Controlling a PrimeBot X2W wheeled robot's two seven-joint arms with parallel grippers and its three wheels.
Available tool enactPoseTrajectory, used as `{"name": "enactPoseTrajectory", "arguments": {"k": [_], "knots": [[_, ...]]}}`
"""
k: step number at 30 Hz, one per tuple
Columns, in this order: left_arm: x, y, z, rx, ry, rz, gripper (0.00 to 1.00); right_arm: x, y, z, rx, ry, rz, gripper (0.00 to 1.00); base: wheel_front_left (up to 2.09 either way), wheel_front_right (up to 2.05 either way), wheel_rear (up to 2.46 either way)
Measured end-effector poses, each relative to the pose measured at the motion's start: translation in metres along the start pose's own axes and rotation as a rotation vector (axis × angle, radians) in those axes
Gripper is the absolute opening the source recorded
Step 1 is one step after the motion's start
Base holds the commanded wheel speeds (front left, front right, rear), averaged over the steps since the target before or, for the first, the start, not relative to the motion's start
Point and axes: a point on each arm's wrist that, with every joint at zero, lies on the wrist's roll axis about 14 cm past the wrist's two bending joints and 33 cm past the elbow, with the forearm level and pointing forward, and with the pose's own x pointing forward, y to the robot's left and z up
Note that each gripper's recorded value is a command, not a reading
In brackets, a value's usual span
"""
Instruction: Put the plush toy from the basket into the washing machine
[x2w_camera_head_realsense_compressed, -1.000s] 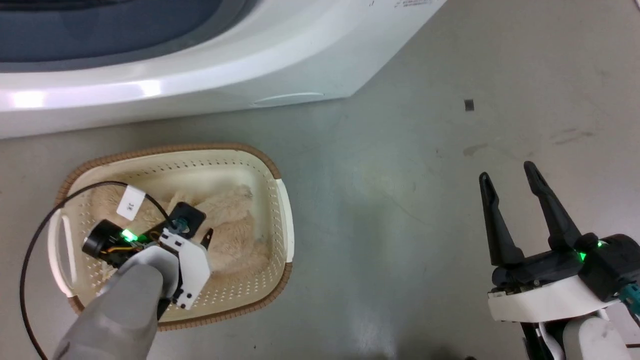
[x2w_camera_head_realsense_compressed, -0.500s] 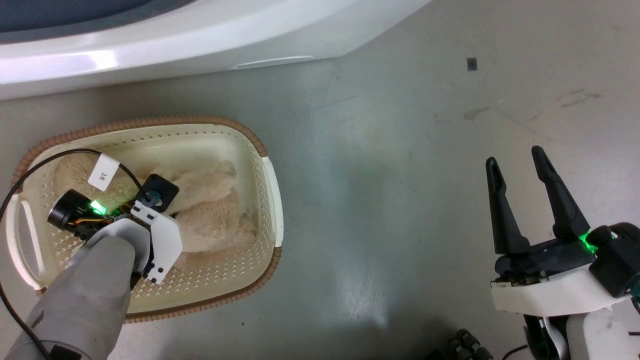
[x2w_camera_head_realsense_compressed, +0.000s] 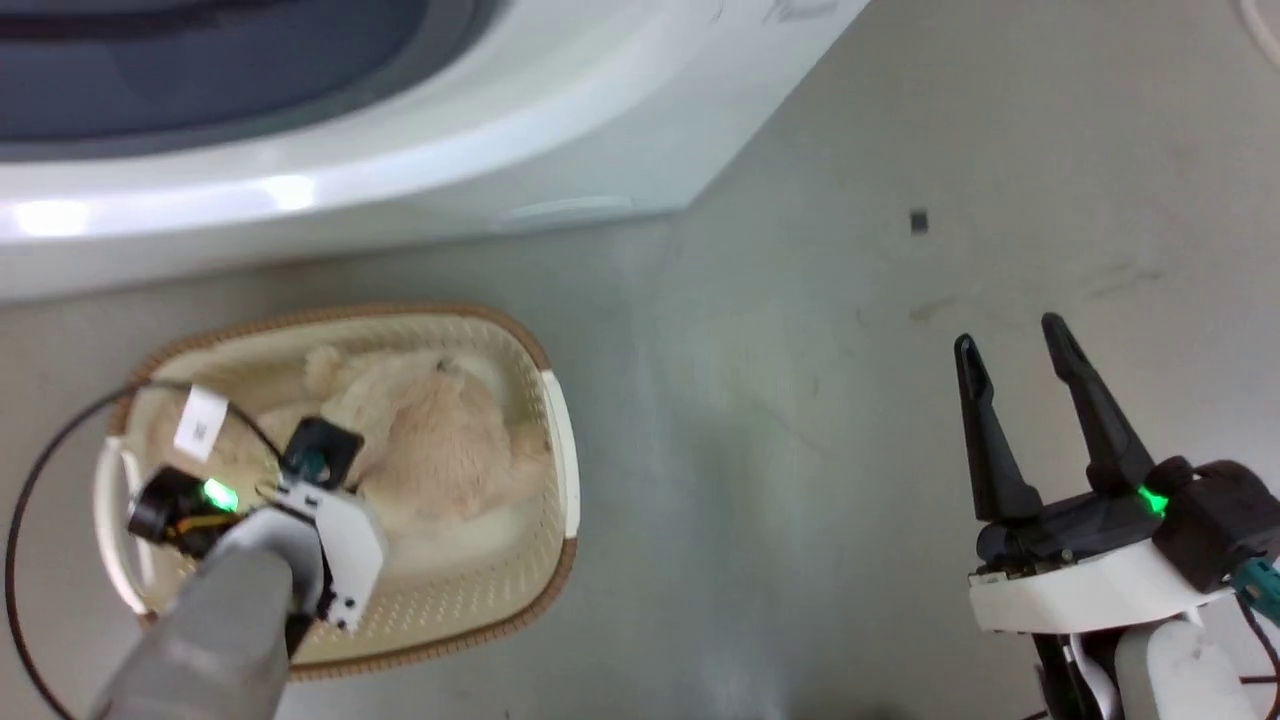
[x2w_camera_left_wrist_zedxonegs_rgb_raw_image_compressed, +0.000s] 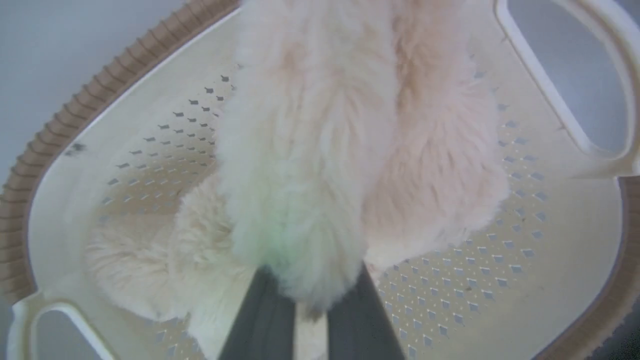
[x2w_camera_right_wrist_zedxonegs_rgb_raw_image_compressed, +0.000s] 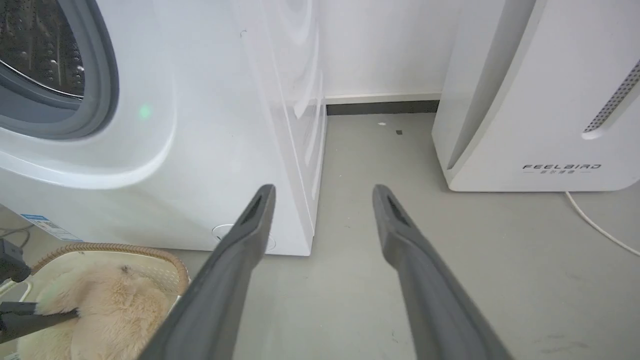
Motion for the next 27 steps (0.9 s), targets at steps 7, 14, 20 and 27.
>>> {"name": "enactPoseTrajectory", "arguments": {"k": [7, 14, 20, 27], "knots": [[-0.048, -0.002, 0.059, -0.07, -0.249, 0.082, 0.0, -0.022, 0.003, 0.034, 0.012, -0.078, 0.001, 1.0, 0.0, 0.0, 0.0], [-0.111, -0.003, 0.09, -0.11, -0.444, 0.166, 0.0, -0.04, 0.011, 0.067, 0.025, -0.167, 0.023, 1.0, 0.0, 0.0, 0.0], [-0.17, 0.005, 0.121, -0.162, -0.641, 0.26, 0.0, -0.054, 0.019, 0.084, 0.035, -0.218, 0.046, 1.0, 0.0, 0.0, 0.0], [-0.233, 0.006, 0.138, -0.208, -0.823, 0.35, 0.0, -0.066, 0.029, 0.094, 0.043, -0.249, 0.076, 1.0, 0.0, 0.0, 0.0]]}}
